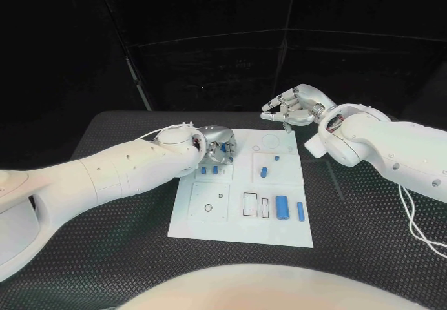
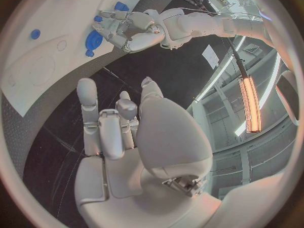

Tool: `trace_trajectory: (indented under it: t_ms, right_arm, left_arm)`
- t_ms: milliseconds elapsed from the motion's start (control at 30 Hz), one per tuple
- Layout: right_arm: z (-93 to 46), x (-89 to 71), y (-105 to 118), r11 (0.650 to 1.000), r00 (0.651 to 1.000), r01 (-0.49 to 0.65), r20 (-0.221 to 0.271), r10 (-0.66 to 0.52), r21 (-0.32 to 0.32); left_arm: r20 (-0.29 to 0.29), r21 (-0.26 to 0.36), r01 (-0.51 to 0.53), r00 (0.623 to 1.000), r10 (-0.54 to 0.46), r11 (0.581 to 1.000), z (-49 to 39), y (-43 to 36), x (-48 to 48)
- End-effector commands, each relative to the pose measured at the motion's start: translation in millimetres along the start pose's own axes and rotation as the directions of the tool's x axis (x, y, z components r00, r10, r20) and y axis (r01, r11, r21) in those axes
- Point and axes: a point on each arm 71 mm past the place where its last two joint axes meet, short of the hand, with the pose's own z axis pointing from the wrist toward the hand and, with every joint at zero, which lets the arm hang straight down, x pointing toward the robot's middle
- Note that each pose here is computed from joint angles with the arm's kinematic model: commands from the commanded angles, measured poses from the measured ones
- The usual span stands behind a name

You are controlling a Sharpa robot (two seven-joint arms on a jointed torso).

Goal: Assemble the parts on the task board

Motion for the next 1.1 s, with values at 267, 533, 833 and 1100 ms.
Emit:
trace_trajectory:
  t_ms: [267, 533, 833, 1100]
  right_arm:
    - [1.0, 0.8, 2.5, 1.000, 1.000, 0.000, -0.006, -0.001, -0.014]
    - [1.4, 1.3, 2.9, 1.000, 1.000, 0.000, -0.007, 0.000, -0.015]
    - [1.8, 1.4, 2.7, 1.000, 1.000, 0.000, -0.007, 0.000, -0.015]
    - [1.8, 1.3, 1.7, 1.000, 1.000, 0.000, -0.006, 0.000, -0.014]
  left_arm:
    - [-0.061, -0.027, -0.031, 0.998, 0.029, 0.999, 3.8, -0.9, 4.1]
    - [-0.072, -0.022, -0.031, 0.997, 0.030, 0.999, 6.3, -2.8, 5.4]
    - [-0.060, -0.021, -0.030, 0.998, 0.029, 0.999, 5.4, -0.8, 4.8]
    - [-0.002, -0.008, -0.018, 1.000, 0.018, 1.000, -1.6, 1.6, 0.9]
